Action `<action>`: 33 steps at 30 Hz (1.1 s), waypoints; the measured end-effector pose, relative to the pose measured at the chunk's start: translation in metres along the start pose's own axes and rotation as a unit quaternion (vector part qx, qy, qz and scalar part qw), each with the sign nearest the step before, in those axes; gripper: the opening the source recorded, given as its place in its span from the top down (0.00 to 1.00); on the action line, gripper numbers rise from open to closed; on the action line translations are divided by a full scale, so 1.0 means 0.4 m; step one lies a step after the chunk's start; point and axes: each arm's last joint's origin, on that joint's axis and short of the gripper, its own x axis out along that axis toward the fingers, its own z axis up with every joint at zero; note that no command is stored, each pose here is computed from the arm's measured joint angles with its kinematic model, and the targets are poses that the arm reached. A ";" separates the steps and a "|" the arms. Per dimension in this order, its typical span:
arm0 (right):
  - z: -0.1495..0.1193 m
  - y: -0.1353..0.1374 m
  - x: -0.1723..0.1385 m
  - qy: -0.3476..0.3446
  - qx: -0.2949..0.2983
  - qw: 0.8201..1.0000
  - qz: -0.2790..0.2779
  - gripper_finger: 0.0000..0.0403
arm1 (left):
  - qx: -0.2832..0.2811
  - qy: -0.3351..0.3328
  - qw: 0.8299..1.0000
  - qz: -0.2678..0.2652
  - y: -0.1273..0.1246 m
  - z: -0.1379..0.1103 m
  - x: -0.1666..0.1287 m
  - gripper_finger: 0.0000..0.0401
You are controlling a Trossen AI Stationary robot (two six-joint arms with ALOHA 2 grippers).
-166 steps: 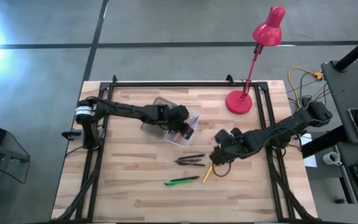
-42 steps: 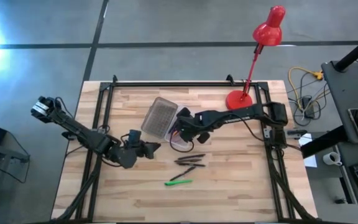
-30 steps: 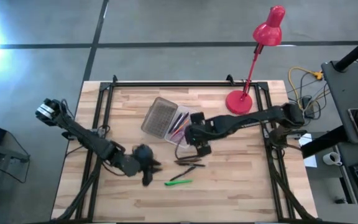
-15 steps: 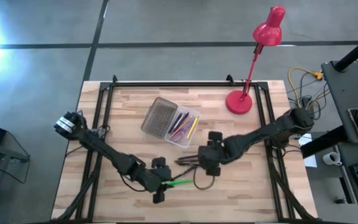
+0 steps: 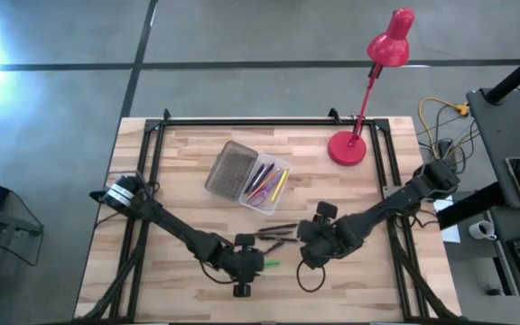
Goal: Pick & place school supplies into a supply box
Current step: Put the green pen into the supply box
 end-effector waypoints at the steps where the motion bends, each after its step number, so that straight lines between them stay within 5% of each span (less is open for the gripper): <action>1: -0.001 0.001 -0.001 0.000 0.002 1.000 0.000 0.56 | 0.002 0.011 1.000 0.006 0.003 -0.002 0.007 0.72; 33: 0.001 -0.001 0.000 -0.007 0.013 1.000 -0.008 0.56 | 0.034 0.050 0.995 0.085 0.030 -0.018 -0.007 0.78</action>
